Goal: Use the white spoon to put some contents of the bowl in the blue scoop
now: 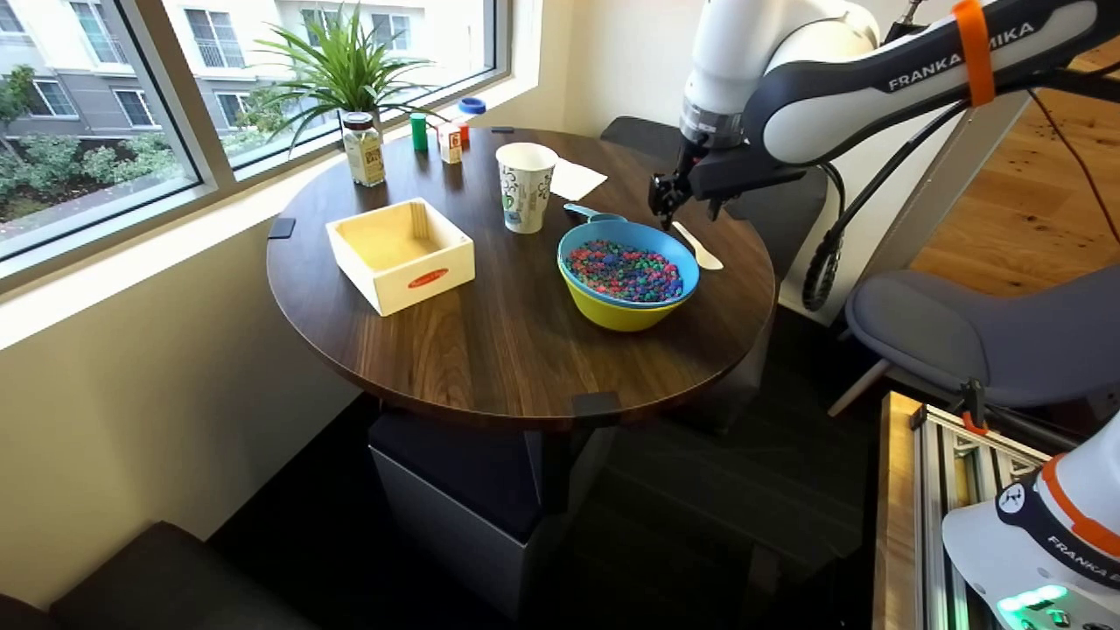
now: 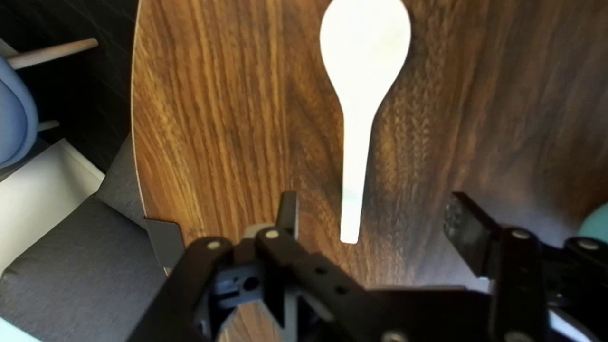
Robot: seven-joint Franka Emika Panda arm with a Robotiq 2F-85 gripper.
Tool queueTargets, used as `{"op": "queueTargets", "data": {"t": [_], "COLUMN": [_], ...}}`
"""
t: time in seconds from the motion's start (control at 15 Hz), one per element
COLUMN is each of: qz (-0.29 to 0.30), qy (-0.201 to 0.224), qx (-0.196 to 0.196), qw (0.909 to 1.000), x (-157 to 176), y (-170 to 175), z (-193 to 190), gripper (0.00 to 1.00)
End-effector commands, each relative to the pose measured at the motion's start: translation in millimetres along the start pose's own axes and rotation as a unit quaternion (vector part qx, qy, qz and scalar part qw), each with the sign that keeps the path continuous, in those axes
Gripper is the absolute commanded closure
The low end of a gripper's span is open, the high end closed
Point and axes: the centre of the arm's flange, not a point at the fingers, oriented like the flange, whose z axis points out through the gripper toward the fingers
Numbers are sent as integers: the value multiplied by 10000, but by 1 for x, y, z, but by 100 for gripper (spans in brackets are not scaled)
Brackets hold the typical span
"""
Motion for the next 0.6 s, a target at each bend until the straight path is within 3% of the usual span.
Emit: {"op": "queueTargets", "data": {"t": [0.0, 0.2, 0.27, 0.53], "qz": [145, 184, 186, 197], "qy": [18, 141, 235, 265], "qx": [299, 477, 372, 394], "qw": [9994, 9986, 9989, 9987], "x": [7, 10, 13, 15], "y": [2, 5, 2, 3], "z": [-34, -62, -46, -50], "gripper": [0, 0, 0, 0]}}
